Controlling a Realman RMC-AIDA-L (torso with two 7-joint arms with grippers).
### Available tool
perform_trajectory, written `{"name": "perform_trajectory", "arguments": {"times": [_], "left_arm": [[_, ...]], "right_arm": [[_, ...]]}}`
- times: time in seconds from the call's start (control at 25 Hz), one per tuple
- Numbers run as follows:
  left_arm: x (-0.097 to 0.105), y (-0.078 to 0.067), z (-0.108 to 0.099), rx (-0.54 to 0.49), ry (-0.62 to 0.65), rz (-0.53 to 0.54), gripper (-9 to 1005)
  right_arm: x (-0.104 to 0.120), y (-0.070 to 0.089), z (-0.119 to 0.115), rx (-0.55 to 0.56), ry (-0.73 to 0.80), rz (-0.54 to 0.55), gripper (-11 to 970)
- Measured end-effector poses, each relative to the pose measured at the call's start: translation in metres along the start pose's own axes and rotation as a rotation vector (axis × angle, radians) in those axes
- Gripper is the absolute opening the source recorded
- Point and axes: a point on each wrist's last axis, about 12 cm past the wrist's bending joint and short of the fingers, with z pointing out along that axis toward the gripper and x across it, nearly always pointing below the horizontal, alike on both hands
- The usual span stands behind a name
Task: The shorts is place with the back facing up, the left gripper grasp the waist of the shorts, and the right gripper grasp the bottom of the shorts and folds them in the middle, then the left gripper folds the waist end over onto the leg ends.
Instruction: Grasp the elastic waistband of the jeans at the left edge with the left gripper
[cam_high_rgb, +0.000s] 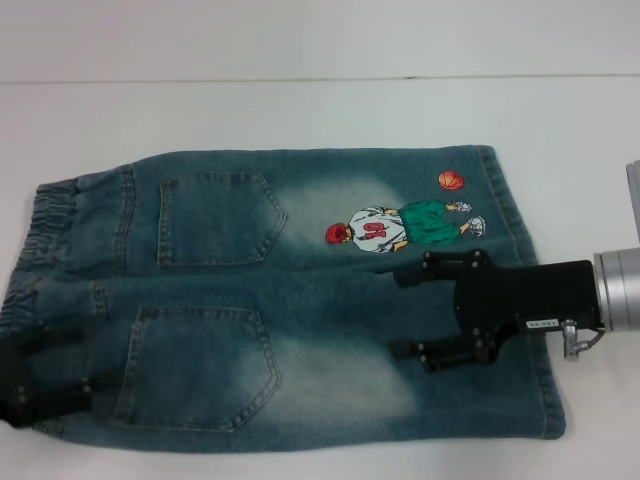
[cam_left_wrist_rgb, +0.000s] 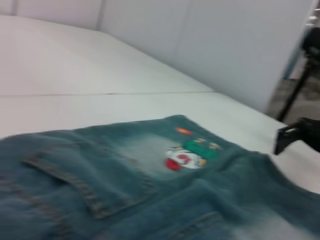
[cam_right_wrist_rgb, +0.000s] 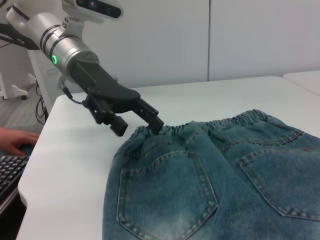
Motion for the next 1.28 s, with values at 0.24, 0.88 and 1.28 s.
{"name": "perform_trajectory", "arguments": {"times": [0.24, 0.88, 1.28], "left_arm": [[-0.024, -0.005, -0.039, -0.16, 0.079, -0.021, 884], [-0.051, 0.014, -0.031, -0.354, 0.345, -0.093, 879], [-0.052, 0.021, -0.02, -0.407, 0.468, -0.123, 880]], "right_arm": [[-0.002, -0.003, -0.005, 0.018, 0.005, 0.004, 882], [-0.001, -0.007, -0.004, 0.057, 0.013, -0.002, 881], [0.0, -0.012, -0.007, 0.092, 0.022, 0.005, 881]]}}
